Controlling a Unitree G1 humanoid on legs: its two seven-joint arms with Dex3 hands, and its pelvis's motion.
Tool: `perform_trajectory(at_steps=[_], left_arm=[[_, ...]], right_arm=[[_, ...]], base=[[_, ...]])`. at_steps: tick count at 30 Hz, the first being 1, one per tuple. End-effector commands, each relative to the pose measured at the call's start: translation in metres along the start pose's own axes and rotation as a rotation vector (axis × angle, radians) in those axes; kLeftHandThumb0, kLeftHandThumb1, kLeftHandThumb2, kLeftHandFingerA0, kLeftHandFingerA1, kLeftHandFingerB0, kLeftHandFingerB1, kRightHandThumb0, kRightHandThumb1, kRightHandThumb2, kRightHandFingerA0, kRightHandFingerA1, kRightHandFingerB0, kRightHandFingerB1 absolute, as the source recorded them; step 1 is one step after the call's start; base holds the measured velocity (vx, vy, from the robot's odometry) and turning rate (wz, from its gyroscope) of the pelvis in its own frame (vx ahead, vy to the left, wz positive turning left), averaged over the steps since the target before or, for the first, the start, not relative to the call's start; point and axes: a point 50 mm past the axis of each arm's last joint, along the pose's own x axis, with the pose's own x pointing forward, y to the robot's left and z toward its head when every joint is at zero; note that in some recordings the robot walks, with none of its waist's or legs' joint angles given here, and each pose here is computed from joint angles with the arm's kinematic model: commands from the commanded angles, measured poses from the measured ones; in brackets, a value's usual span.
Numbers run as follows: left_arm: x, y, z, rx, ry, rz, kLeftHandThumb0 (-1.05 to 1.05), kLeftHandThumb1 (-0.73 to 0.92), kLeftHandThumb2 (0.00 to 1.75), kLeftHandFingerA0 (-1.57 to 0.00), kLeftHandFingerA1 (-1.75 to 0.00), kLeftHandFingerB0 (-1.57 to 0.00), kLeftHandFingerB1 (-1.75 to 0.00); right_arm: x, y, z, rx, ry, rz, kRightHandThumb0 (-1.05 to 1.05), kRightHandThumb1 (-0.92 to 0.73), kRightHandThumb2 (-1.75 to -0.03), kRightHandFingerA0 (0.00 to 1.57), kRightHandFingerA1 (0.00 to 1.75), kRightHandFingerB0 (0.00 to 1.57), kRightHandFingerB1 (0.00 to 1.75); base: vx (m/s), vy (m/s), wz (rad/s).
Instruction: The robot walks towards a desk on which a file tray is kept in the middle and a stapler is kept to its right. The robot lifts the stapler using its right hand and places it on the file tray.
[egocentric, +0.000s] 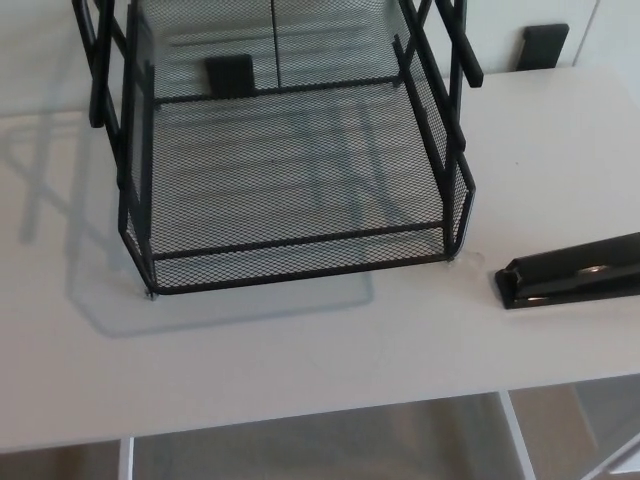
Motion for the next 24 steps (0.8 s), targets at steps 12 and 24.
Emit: perform_trajectory(at_steps=[12, 24], left_arm=[[-0.012, 0.032, 0.089, -0.447, -0.436, 0.055, -1.05, 0.86, 0.68, -0.19, -1.72, -0.16, -1.57], [-0.01, 0.031, 0.071, -0.368, -0.383, 0.083, -1.05, 0.79, 0.84, -0.28, -1.75, -0.14, -1.54]], right_arm=[[0.01, -0.045, 0.134, 0.555, -0.503, -0.236, -0.85, -0.6, -0.94, 0.02, 0.31, 0.0, 0.06], [-0.084, -0.135, 0.282, 0.634, -1.014, -0.489, -1.05, -0.68, -0.68, 0.64, 1.68, 0.49, 1.46]], base=[[0.0, -0.001, 0.02], [0.0, -0.005, 0.02]])
